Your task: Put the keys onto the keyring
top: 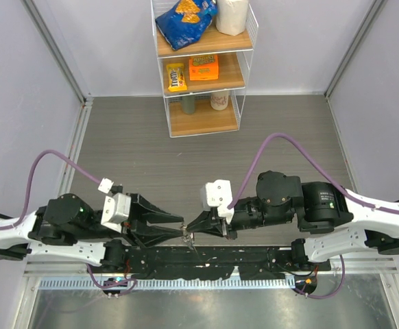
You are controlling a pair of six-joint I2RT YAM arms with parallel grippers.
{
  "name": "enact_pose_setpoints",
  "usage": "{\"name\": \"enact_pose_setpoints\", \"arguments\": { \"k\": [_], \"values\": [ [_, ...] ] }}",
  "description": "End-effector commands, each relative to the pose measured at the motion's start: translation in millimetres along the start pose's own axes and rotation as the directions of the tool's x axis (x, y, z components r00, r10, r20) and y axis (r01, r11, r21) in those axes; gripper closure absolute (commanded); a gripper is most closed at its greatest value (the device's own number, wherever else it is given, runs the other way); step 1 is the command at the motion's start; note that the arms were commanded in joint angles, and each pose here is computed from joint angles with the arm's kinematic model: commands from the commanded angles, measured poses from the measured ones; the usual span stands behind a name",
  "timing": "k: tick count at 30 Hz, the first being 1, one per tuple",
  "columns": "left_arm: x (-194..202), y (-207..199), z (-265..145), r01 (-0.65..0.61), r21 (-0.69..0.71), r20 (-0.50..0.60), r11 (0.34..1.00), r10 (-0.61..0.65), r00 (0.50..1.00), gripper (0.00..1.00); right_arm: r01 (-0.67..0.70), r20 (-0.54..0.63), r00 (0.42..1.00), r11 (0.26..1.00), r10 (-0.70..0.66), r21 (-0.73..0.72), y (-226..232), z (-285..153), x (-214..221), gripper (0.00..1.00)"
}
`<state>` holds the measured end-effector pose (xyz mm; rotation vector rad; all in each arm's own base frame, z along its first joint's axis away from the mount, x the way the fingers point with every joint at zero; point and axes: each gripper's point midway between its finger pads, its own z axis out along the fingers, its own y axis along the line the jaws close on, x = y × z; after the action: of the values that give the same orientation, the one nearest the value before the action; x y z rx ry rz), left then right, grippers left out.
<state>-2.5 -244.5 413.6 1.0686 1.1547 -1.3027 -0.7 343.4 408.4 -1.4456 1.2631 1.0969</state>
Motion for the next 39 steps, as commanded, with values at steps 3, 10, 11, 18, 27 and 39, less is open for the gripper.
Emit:
{"name": "enact_pose_setpoints", "arguments": {
  "k": [3,10,11,18,27,39],
  "values": [
    [14.1,-0.8,-2.2,0.044,-0.013,-0.1,0.999,-0.045,0.994,0.64,-0.041,0.047,0.998,0.998,0.038,0.056,-9.2,-4.6,-24.1,0.95],
    [20.0,-1.6,-0.2,0.043,-0.014,-0.15,0.999,-0.044,0.988,0.67,-0.049,0.014,0.999,0.997,0.048,0.057,-10.0,-0.3,-21.7,0.95],
    [20.4,-1.4,-0.3,0.044,-0.016,-0.151,0.999,-0.046,0.987,0.67,-0.049,0.008,0.999,0.997,0.049,0.058,-10.2,1.3,-20.1,0.95],
    [24.4,-0.2,-1.9,0.047,-0.025,-0.176,0.999,-0.05,0.983,0.85,-0.051,0.007,0.999,0.997,0.05,0.052,-9.3,3.3,-20.7,0.95],
    [27.3,0.6,-6.3,0.055,-0.034,-0.193,0.998,-0.06,0.979,0.87,-0.054,0.005,0.999,0.997,0.053,0.047,-8.4,3.3,-20.9,0.95],
    [32.5,1.7,0.0,0.028,-0.031,-0.203,0.999,-0.033,0.979,1.0,-0.053,0.021,0.998,0.998,0.052,0.042,-7.6,4.2,-23.1,0.95]
  ]
}}
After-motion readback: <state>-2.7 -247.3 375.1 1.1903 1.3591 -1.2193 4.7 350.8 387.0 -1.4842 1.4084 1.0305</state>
